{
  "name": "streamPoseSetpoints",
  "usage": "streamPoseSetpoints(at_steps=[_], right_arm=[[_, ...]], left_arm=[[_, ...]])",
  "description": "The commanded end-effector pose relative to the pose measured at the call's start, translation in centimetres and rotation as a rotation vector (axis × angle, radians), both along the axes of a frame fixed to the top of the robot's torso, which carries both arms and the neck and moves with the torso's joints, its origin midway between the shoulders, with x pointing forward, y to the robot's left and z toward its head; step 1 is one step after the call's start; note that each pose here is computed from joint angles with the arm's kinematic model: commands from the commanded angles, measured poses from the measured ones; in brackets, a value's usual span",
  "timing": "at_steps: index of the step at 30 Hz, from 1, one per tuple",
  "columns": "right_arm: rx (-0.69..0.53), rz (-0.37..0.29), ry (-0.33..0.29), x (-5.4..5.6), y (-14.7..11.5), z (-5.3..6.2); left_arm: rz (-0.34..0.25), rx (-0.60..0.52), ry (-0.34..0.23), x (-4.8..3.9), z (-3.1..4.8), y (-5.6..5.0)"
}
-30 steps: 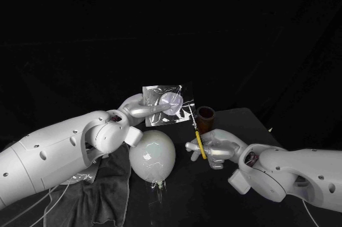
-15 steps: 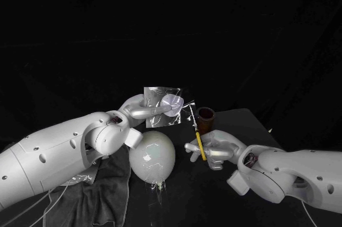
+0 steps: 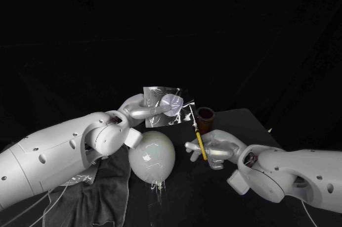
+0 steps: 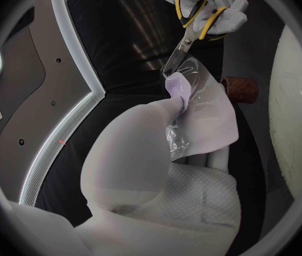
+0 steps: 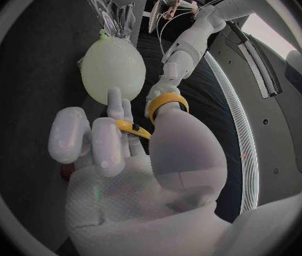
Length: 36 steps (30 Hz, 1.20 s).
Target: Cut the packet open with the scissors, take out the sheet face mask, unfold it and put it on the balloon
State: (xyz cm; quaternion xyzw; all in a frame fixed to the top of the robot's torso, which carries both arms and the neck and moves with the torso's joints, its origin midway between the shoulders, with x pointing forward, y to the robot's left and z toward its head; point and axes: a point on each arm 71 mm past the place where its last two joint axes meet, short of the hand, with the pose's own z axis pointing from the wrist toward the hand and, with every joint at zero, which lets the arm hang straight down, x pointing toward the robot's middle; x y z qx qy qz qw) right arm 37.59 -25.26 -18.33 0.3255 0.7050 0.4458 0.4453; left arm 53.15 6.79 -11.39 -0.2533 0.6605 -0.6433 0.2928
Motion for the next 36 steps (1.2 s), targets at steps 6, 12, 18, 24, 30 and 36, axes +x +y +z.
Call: streamPoseSetpoints(at_steps=[6,12,18,24,30,36], right_arm=[[0.01,0.005,-0.016,0.03,0.1,0.18],[0.018,-0.007,-0.028,0.09,0.21,0.28],[0.024,-0.013,-0.035,0.12,0.35,0.34],[0.026,-0.013,-0.033,0.11,0.46,0.33],[0.027,-0.007,-0.025,0.03,0.56,0.32],[0.038,-0.017,-0.022,-0.01,0.58,0.35]], left_arm=[[-0.001,-0.013,-0.023,-0.09,0.23,-0.15],[-0.001,-0.005,-0.034,-0.16,0.26,-0.19],[0.004,-0.001,-0.042,-0.18,0.3,-0.19],[0.012,0.016,-0.081,-0.22,0.42,-0.21],[0.033,0.027,-0.147,-0.18,0.7,-0.14],[0.037,0.027,-0.207,-0.29,0.96,-0.17]])
